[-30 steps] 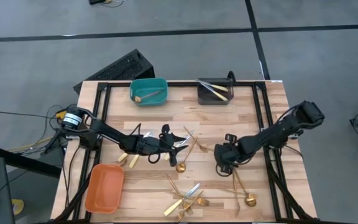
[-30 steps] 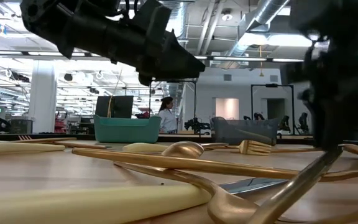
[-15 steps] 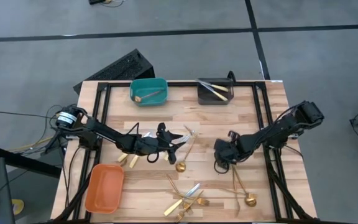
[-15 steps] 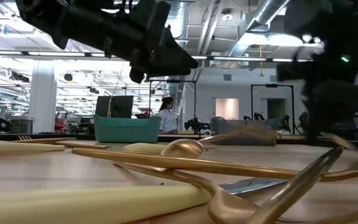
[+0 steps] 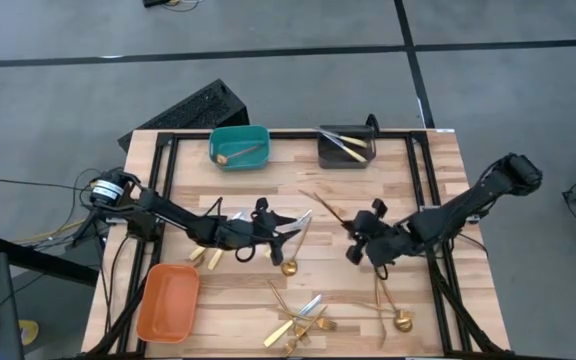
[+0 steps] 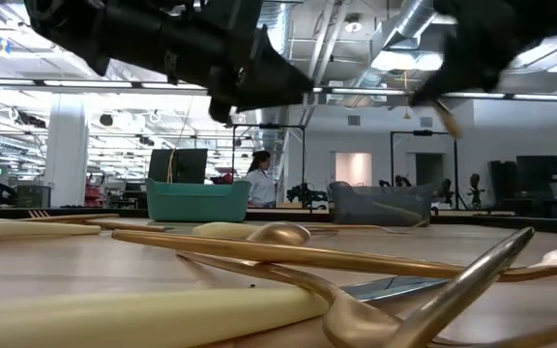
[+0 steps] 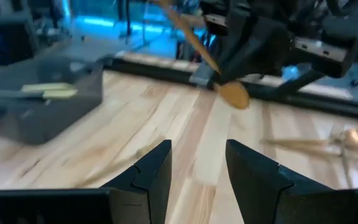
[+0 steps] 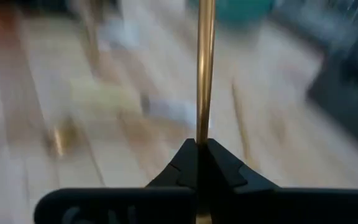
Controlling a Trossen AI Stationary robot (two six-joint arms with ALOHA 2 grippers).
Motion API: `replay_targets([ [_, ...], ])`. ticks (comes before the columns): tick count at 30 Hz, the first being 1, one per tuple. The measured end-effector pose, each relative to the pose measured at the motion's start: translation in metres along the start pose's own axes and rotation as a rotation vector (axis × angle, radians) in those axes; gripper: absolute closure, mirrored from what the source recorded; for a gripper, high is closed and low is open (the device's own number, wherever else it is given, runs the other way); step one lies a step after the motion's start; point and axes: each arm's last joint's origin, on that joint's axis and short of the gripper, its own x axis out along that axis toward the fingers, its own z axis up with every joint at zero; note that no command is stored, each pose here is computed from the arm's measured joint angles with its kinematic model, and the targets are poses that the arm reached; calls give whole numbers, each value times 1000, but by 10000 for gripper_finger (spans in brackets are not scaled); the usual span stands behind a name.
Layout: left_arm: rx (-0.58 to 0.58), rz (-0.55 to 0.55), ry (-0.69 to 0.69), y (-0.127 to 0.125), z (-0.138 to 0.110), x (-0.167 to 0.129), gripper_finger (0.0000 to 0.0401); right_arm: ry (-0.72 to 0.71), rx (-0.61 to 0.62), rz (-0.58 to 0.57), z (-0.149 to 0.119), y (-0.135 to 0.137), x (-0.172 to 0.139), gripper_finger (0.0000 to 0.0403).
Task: Sort silverware by color (type)
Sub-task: Put the gold spoon into the green bin
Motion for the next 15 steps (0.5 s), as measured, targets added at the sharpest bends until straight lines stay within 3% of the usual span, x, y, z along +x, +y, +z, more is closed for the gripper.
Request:
replay_targets([
  [6,74,-64,-121,-9,0,4,264,-308,36,33,28,30,10,368],
  [11,187,-56,-174,-17,3,-1,264,-379,64,144,32,43,32,367],
  [15,232,-33,-195,-20,5,-3,264,-419,96,134,31,45,47,366],
])
